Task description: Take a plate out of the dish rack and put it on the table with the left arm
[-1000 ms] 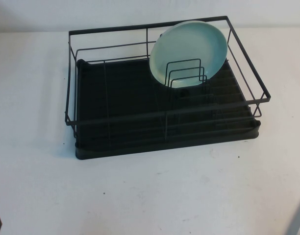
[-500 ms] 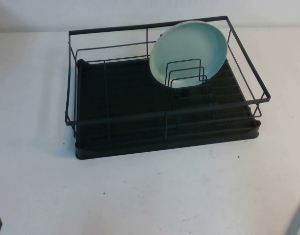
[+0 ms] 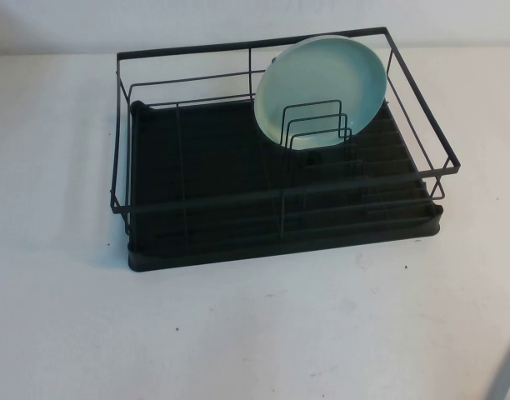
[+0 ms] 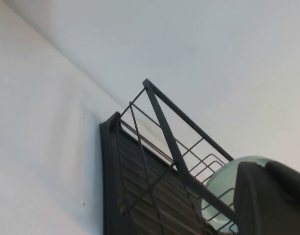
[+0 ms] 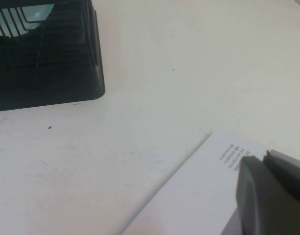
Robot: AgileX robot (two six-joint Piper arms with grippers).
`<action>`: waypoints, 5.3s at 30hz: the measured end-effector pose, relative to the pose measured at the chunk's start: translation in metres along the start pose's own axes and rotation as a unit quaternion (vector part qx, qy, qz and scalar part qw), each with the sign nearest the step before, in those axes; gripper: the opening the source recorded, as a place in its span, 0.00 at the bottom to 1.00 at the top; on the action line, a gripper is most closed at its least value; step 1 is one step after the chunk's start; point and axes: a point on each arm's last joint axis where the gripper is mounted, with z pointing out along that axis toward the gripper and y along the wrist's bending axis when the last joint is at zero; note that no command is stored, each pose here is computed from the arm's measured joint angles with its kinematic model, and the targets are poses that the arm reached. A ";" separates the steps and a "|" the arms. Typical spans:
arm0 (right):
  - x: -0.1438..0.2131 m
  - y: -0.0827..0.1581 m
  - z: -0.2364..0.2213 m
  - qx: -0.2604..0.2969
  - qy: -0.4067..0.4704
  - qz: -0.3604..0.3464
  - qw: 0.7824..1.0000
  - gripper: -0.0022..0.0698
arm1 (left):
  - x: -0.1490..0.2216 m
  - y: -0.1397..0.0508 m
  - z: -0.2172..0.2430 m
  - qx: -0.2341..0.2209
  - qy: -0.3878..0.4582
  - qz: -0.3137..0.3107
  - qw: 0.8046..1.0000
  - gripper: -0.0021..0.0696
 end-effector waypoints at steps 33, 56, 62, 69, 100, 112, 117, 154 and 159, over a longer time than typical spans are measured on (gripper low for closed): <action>0.000 0.000 0.000 0.000 0.000 0.000 1.000 0.00 | -0.162 -0.177 0.218 0.130 0.389 0.481 0.775 0.03; 0.000 0.000 0.000 0.000 0.000 0.000 1.000 0.00 | -0.017 -0.230 0.368 0.305 0.257 0.541 0.741 0.77; 0.000 0.000 0.000 0.000 0.000 0.000 1.000 0.00 | 0.016 -0.215 0.385 0.303 0.282 0.503 0.759 0.77; 0.000 0.000 0.000 0.000 0.000 0.000 1.000 0.00 | 0.044 -0.202 0.398 0.305 0.307 0.470 0.769 0.77; 0.000 0.000 0.000 0.000 0.000 0.000 1.000 0.00 | 0.105 -0.162 0.435 0.276 0.270 0.459 0.800 0.32; 0.000 0.000 0.000 0.000 0.000 0.000 1.000 0.00 | 0.073 -0.184 0.426 0.303 0.213 0.529 0.764 0.13; 0.000 0.000 0.000 0.000 0.000 0.000 1.000 0.00 | 0.014 -0.223 0.403 0.320 0.145 0.541 0.764 0.12; 0.000 0.000 0.000 0.000 0.000 0.000 1.000 0.00 | 0.069 -0.092 0.173 0.196 0.592 0.018 0.781 0.12; 0.000 0.000 0.000 0.000 0.000 0.000 1.000 0.00 | 0.091 -0.062 0.173 0.127 0.574 0.031 0.808 0.12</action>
